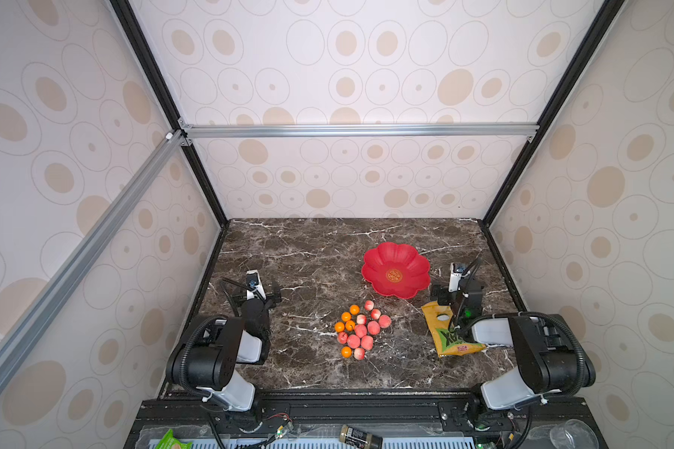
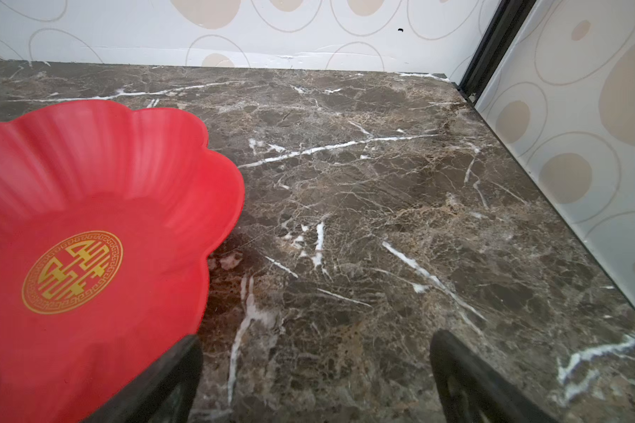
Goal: Arrange fruit in a fruit bowl
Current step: Pick up the fruit from the center of the table.
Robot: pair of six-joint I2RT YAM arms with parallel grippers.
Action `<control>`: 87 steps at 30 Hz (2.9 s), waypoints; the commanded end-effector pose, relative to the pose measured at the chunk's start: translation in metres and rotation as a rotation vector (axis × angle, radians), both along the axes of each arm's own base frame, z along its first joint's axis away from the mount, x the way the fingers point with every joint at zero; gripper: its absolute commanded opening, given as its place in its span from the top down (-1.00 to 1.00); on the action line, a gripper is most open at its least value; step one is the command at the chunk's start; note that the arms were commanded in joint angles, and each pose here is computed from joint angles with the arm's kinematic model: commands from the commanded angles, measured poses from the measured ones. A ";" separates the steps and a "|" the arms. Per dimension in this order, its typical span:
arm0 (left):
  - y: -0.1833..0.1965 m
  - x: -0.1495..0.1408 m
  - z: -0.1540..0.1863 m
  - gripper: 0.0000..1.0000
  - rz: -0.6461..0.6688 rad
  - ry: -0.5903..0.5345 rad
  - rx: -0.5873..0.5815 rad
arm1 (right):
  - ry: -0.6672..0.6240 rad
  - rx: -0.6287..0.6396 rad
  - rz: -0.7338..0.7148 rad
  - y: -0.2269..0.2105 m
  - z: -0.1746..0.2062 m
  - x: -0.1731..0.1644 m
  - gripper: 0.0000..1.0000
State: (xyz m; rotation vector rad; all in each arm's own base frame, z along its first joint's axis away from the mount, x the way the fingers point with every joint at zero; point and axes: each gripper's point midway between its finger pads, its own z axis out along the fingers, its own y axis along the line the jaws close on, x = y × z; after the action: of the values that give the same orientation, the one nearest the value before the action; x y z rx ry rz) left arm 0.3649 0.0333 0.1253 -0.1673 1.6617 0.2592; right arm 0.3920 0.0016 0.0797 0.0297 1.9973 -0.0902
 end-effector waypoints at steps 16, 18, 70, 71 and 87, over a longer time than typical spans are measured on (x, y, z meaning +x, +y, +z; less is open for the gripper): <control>0.002 0.005 0.008 -0.97 0.007 -0.025 0.007 | -0.018 -0.006 -0.006 -0.003 0.006 0.005 -0.99; 0.003 0.005 0.008 -0.96 0.008 -0.025 0.007 | -0.019 -0.006 -0.006 -0.002 0.006 0.006 -0.99; -0.015 -0.021 0.041 -0.96 0.166 0.178 -0.475 | 0.256 0.529 -0.167 0.021 0.082 -0.053 -0.76; -0.023 -0.022 0.040 -0.96 0.146 0.195 -0.464 | 0.289 0.546 -0.148 0.028 0.078 -0.054 -0.74; -0.208 -0.052 0.037 -0.96 -0.492 0.379 -0.433 | 0.613 0.358 0.086 0.120 0.029 -0.104 -0.68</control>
State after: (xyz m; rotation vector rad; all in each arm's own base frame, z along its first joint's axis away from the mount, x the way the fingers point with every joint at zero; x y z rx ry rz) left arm 0.3134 -0.1426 0.1452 -0.1303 2.0748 -0.3454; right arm 0.2969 0.1140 0.1076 0.2105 2.5567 0.3764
